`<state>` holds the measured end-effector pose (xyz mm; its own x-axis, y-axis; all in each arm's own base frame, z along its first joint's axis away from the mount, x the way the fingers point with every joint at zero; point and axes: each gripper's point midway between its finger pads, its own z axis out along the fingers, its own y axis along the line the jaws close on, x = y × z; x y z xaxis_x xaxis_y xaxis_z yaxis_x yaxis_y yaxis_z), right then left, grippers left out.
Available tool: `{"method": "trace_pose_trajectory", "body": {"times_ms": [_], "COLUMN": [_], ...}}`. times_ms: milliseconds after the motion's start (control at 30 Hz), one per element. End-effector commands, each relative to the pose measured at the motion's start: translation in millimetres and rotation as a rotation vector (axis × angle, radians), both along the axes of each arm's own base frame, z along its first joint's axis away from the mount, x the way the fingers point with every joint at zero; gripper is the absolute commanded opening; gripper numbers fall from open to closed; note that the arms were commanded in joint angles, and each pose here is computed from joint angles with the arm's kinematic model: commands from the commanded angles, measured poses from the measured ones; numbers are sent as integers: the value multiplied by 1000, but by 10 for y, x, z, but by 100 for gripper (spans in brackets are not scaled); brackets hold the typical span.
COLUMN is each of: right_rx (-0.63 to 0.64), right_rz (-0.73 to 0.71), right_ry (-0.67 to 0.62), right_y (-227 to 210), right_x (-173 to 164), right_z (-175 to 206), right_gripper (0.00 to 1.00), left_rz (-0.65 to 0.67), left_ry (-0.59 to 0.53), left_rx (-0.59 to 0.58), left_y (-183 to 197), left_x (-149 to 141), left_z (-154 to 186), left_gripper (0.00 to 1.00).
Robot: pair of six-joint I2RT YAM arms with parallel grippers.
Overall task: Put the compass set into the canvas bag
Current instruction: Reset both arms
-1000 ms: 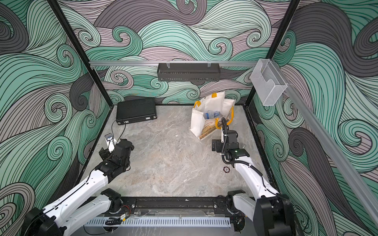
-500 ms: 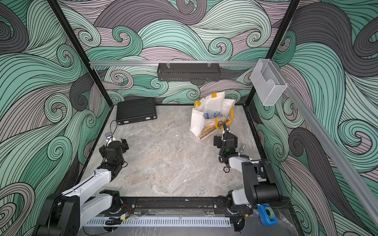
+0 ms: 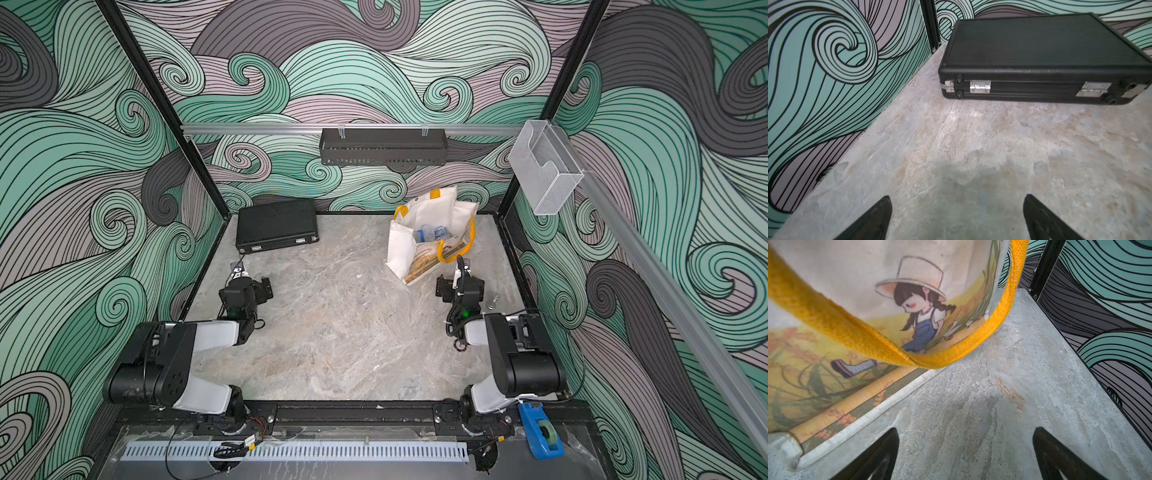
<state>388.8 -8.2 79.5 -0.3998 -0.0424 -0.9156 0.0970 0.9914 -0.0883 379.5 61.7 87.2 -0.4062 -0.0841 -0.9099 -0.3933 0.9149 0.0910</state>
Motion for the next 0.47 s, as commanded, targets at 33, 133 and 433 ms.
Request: {"method": "trace_pose_trajectory", "body": {"times_ms": [33, 133, 433], "right_rx": [1, 0, 12], "right_rz": [11, 10, 35], "right_ry": [-50, -49, -44], "right_y": [9, 7, 34], "right_x": [64, 64, 81], "right_z": [143, 140, 139], "right_gripper": [100, 100, 100], "left_rz": [14, 13, 13], "left_ry": [-21, -17, -18], "left_rx": [-28, -30, -31], "left_y": [66, 65, 65], "left_x": [65, 70, 68], "left_z": [39, 34, 34], "left_gripper": [98, 98, 99]}}
